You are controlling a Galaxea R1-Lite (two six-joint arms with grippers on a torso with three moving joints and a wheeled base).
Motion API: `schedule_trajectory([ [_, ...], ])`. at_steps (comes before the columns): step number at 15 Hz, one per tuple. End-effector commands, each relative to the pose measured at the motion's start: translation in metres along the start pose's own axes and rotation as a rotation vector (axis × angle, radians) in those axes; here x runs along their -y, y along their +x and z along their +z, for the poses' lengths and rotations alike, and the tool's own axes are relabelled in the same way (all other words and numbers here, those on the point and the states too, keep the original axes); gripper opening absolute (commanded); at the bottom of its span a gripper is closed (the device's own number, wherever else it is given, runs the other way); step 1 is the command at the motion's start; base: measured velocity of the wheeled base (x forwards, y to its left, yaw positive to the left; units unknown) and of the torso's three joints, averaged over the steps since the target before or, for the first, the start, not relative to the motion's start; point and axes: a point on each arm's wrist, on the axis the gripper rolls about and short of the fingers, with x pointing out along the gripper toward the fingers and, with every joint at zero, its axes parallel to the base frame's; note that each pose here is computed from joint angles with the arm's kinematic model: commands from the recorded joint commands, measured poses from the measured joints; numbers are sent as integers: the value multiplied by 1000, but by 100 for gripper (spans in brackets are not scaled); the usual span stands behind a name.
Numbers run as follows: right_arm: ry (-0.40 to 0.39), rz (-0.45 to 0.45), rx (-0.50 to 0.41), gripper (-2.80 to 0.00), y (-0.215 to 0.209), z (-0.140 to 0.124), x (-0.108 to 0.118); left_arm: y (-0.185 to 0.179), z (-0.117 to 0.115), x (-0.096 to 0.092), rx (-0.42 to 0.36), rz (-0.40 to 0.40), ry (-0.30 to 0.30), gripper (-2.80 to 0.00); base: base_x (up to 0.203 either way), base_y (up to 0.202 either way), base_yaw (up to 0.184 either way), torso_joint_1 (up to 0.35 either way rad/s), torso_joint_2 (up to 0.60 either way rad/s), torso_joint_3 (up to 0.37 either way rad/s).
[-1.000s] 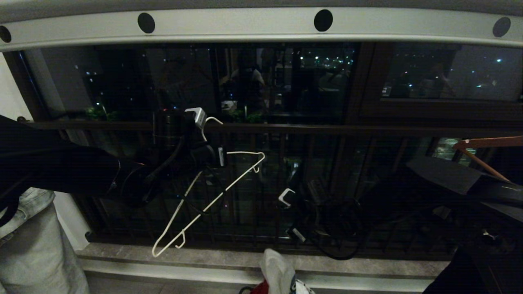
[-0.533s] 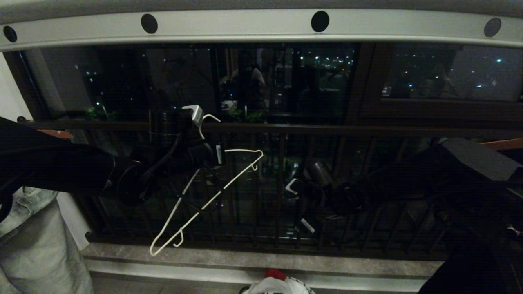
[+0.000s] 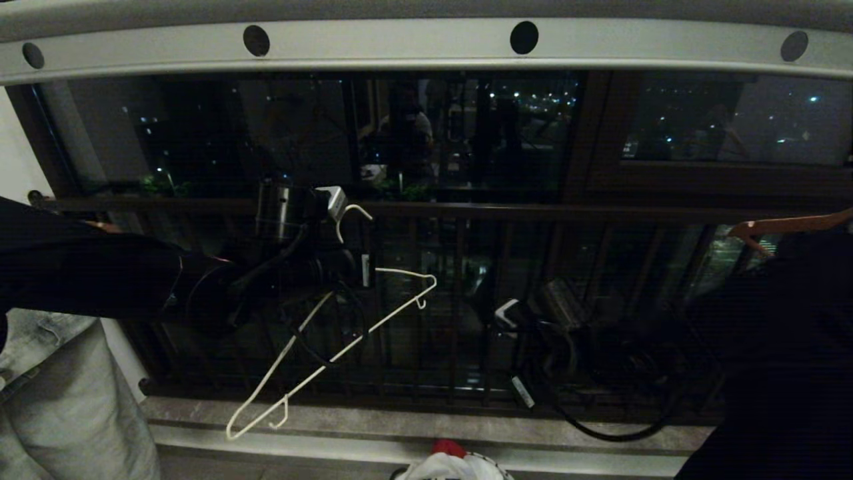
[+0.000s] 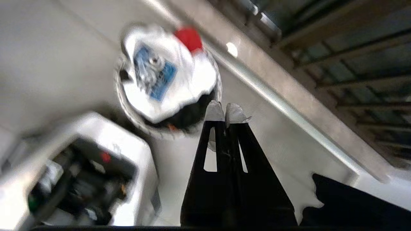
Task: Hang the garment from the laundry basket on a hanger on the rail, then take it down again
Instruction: Hang the clothes rack on the clothesline
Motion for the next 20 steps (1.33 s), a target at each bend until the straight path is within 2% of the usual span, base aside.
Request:
schedule_trajectory([
  [1,26,-7,118,-280,-31,-2,2,-18,9,5,11,-12,3,-280,0,0,0,0,0,0],
  [4,8,-8,134,-280,-45,-6,5,-43,11,13,-44,-50,21,-280,0,0,0,0,0,0],
  [7,27,-31,176,-280,-61,-3,15,-78,14,16,-56,-85,18,-280,0,0,0,0,0,0],
  [9,27,-37,195,-280,-68,-2,18,-104,11,16,-89,-80,-20,-280,0,0,0,0,0,0],
  [13,-13,-27,210,-280,-82,-9,17,-173,-1,12,-87,-75,-133,-280,0,0,0,0,0,0],
  [15,-14,-22,212,-280,-84,-9,15,-192,-12,7,-67,24,-149,-280,0,0,0,0,0,0],
  [16,-19,-16,212,-280,-84,-9,13,-203,-13,6,-45,29,-151,-280,0,0,0,0,0,0],
  [18,-19,-17,219,-280,-85,-8,13,-229,-14,11,3,-21,-139,-280,0,0,0,0,0,0],
  [20,-34,-4,214,-280,-84,-8,7,-248,-4,14,35,-51,-109,-280,0,0,0,0,0,0],
])
